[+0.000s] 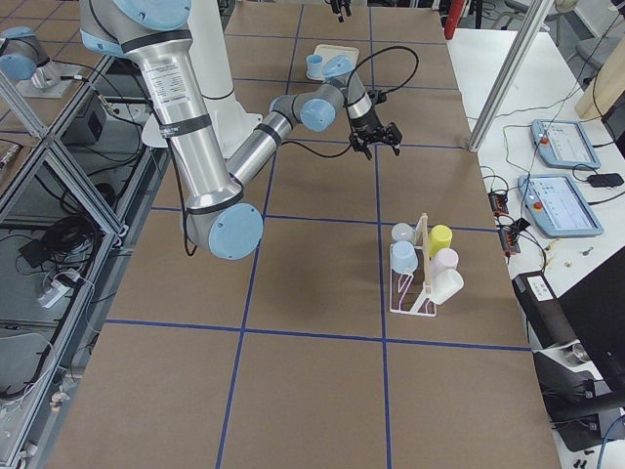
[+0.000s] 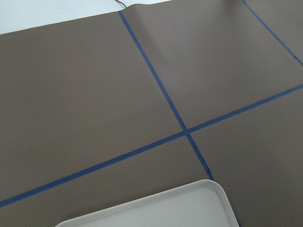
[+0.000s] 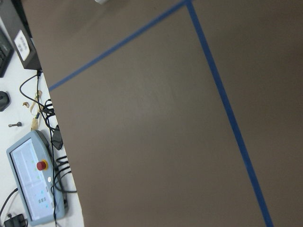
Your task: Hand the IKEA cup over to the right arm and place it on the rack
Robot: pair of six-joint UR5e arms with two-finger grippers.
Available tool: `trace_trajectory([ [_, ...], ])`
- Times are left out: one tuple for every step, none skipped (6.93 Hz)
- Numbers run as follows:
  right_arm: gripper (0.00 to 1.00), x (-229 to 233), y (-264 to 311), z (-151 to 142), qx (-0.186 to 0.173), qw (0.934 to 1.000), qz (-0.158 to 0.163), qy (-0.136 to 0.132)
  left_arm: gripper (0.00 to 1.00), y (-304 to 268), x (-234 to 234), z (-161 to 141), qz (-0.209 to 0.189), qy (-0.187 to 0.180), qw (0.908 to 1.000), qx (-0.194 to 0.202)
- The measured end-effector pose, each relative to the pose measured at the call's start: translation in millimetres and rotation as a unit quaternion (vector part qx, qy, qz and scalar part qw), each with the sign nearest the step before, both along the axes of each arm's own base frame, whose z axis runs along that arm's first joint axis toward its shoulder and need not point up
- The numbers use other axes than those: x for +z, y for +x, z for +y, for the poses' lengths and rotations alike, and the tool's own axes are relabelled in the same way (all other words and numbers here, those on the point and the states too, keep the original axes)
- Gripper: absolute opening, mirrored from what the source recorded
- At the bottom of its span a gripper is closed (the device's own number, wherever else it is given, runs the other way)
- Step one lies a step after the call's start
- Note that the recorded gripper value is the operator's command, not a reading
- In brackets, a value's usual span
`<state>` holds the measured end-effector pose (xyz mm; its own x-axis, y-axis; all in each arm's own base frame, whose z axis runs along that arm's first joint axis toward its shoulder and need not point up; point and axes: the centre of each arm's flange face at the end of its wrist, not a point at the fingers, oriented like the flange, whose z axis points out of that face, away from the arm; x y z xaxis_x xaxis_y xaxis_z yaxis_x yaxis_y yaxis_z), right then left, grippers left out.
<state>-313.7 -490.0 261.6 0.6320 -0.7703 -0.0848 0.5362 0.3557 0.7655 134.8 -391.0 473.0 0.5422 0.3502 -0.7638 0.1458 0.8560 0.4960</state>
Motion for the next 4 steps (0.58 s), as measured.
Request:
trace_trajectory([
  [0.99,-22,-16,14,0.032,0.9949,-0.091,-0.029,1.00,27,6,15,0.004,-0.020,0.9998,0.004],
  [0.99,-47,-31,26,0.050,0.9843,-0.160,-0.056,1.00,53,12,32,0.006,-0.039,0.9992,0.003],
  [0.99,-76,-44,37,0.054,0.9719,-0.213,-0.083,1.00,76,19,48,0.004,-0.055,0.9985,0.002],
  [0.99,-98,-53,44,0.040,0.9631,-0.243,-0.110,1.00,92,24,61,0.001,-0.067,0.9977,0.003],
])
